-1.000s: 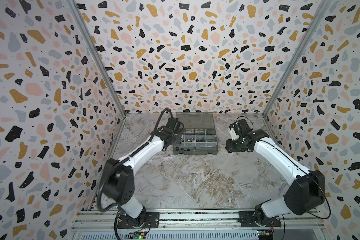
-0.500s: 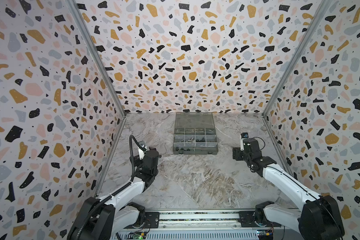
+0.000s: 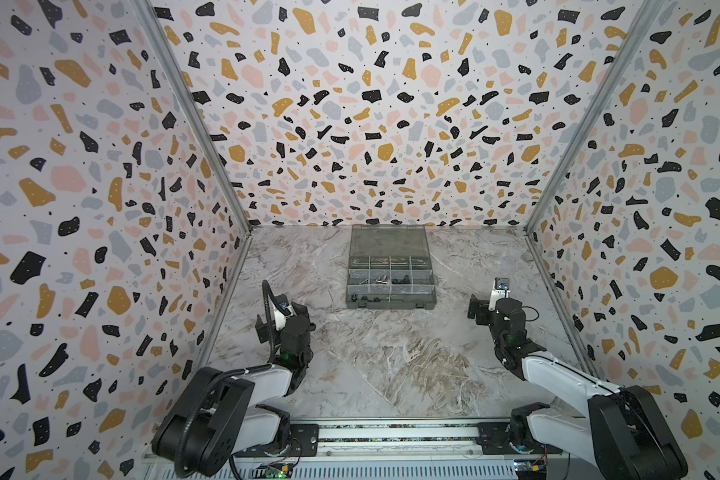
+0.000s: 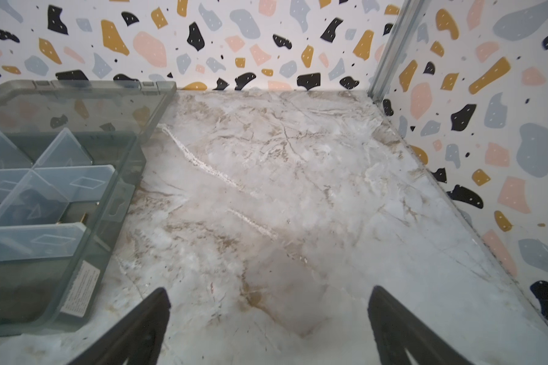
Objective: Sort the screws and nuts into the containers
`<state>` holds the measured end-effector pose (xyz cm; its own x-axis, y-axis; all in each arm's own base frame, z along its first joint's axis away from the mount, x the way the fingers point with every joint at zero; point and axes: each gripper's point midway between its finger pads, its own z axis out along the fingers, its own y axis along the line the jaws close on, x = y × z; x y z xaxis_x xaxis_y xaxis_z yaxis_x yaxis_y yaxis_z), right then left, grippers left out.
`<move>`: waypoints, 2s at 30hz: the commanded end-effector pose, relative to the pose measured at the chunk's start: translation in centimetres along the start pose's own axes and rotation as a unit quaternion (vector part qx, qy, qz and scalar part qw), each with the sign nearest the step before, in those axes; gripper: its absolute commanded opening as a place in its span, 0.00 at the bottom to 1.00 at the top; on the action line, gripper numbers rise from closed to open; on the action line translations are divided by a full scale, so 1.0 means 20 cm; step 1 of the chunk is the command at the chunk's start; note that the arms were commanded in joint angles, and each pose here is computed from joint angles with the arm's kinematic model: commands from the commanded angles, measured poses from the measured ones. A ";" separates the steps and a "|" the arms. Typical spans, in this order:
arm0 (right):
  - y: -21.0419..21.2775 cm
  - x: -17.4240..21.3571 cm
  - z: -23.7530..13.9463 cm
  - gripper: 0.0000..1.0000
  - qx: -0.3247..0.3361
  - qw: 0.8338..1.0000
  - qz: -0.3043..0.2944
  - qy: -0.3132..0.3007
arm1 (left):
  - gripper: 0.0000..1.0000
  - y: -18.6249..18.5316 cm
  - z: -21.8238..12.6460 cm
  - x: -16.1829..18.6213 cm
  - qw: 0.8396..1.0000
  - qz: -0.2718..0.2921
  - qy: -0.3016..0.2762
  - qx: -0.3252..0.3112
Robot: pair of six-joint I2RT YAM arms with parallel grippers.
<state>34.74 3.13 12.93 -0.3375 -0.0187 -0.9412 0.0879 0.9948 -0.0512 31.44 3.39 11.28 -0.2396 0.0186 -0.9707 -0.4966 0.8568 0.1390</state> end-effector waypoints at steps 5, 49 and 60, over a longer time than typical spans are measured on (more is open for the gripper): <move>-0.05 -0.05 -0.01 0.99 0.011 0.996 0.014 -0.087 | 1.00 -0.17 -0.02 -0.11 0.993 -0.022 -0.068 0.098; -0.10 -0.02 0.09 0.99 -0.037 0.994 -0.005 -0.105 | 1.00 0.05 0.22 -0.14 0.998 -0.023 -0.049 0.040; -0.04 -0.01 0.09 0.99 -0.044 0.992 -0.031 -0.113 | 1.00 0.05 0.23 -0.14 0.998 -0.027 -0.045 0.040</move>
<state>36.07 1.85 10.47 -0.1940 -0.0734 -0.9783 -0.0124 0.9973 -0.0724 34.87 6.55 11.72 -0.1978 0.0255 -0.9799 -0.4297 0.8963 0.1100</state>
